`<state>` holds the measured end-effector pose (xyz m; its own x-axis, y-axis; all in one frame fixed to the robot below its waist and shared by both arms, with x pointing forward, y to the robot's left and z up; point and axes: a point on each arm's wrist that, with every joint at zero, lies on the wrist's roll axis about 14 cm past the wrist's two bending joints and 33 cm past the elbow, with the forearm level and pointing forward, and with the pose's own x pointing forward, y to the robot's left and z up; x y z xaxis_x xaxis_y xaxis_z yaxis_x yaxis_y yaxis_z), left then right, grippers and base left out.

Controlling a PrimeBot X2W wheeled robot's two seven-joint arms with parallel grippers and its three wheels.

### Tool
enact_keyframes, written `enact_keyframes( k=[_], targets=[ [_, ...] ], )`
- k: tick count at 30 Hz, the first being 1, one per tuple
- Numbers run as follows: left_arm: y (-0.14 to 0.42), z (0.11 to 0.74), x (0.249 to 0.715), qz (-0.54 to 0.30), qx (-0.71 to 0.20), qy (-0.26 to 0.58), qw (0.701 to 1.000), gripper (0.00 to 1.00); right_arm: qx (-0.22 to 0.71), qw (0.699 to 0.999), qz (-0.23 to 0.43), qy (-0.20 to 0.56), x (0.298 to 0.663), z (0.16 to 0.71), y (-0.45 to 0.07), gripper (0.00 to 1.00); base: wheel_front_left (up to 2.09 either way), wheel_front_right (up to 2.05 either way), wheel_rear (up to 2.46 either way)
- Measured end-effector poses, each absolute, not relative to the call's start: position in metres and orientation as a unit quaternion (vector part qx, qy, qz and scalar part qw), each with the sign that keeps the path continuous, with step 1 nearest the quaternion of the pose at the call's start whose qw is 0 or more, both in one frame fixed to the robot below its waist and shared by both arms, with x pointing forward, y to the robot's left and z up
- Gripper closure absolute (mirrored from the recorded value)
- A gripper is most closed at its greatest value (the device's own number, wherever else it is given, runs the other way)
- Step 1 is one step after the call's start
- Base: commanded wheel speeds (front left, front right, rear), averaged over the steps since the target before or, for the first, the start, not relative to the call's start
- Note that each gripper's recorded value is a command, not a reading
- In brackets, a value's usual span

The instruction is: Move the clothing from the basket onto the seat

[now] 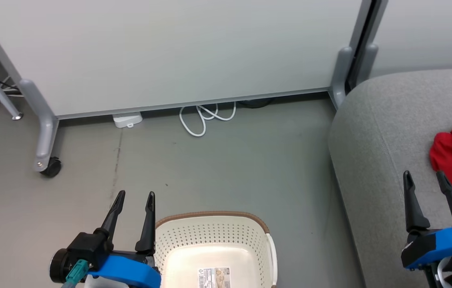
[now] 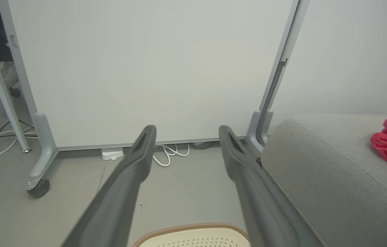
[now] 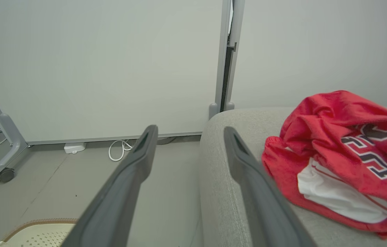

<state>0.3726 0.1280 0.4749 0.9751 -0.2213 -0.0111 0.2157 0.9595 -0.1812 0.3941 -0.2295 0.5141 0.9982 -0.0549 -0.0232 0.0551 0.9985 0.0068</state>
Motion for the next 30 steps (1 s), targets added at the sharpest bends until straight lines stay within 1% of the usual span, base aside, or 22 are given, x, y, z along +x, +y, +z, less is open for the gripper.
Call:
enact_keyframes(
  k=[6,14,21,30],
  targets=[
    [0.150,0.471,0.364,-0.076,-0.093,0.020,0.993,0.00,0.010,1.000,-0.001,0.014,0.388,0.511,-0.207,0.00,0.00,0.00,0.00],
    [0.168,0.467,0.356,-0.051,-0.096,0.026,0.994,0.00,0.017,0.999,0.034,0.020,0.379,0.502,-0.182,0.00,0.00,0.00,0.00],
    [0.168,0.468,0.357,-0.052,-0.095,0.025,0.994,0.00,0.035,0.998,0.042,0.030,0.374,0.491,-0.175,0.00,0.00,0.00,0.00],
    [0.161,0.466,0.357,-0.061,-0.096,0.027,0.993,0.00,0.038,0.998,0.039,0.031,0.372,0.488,-0.177,0.00,0.00,0.00,0.00]
  ],
)
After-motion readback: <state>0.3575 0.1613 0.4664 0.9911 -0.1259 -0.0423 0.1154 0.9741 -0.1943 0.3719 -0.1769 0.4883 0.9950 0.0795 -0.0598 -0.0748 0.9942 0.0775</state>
